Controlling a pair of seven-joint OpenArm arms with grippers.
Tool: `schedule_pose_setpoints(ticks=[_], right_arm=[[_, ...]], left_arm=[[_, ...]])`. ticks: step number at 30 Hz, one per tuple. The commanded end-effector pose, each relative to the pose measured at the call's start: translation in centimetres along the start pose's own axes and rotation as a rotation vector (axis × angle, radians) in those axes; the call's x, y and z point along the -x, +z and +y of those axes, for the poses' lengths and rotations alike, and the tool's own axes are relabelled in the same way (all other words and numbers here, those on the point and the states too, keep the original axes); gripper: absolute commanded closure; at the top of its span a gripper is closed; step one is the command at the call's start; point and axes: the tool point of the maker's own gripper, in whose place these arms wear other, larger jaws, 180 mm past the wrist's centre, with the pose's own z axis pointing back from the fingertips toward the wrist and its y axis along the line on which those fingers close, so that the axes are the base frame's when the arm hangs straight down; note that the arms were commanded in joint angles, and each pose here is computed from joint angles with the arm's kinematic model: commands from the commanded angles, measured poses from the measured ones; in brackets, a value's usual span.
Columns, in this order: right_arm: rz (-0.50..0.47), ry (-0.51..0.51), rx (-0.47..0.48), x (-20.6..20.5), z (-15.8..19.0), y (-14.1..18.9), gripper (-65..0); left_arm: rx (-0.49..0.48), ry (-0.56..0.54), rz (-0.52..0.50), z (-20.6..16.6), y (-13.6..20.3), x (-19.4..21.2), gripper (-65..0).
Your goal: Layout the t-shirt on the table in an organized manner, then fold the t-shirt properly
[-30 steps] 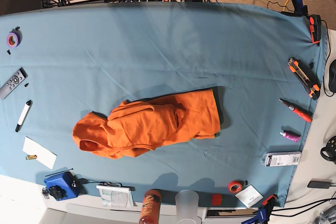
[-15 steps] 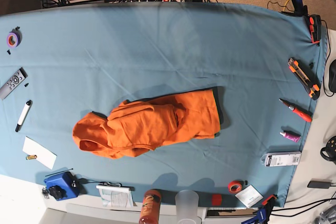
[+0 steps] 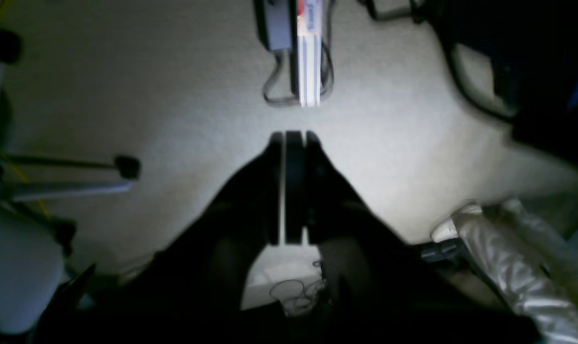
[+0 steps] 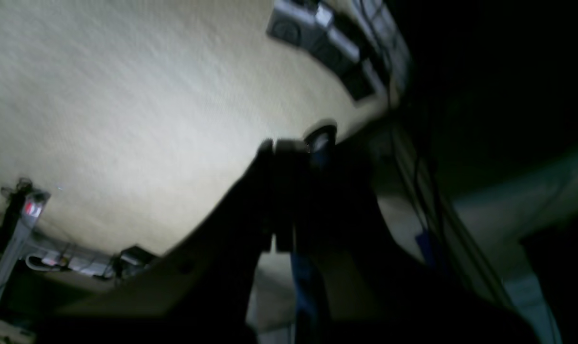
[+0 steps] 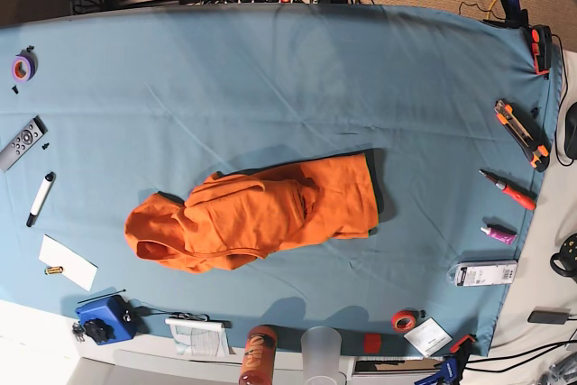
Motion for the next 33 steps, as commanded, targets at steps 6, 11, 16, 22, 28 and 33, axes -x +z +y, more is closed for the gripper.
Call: schedule_pose_setpoints(ticks=[6,11,16,22,28,33], right_arm=[[-0.029,0.000,0.165,-0.9,-2.6,3.0,0.0],[-0.074,-0.016,0.235,-2.5,-4.0,4.8,0.0],[-0.101,-0.019,0.369,-4.0,-6.7,7.2,0.0],[-0.213,-0.080,0.508,-6.8,-9.9,11.0,0.0],[-0.228,-0.222,0.637,-6.3,-14.4,13.9,0.0],[-0.175,-0.351,0.746,-3.8,-18.3,15.0,0.0]], left_arm=[[-0.018,-0.059,-0.019,-1.2,3.3,-0.5,0.0],[-0.043,-0.108,-0.026,-1.3,4.3,-1.0,0.0],[-0.043,-0.111,-0.029,-1.4,4.4,-1.1,0.0],[-0.043,-0.113,-0.052,-1.4,4.4,-1.7,0.0],[-0.045,-0.119,-0.087,-1.3,4.2,-3.0,0.0],[-0.045,-0.122,-0.110,-1.3,4.1,-3.8,0.0]])
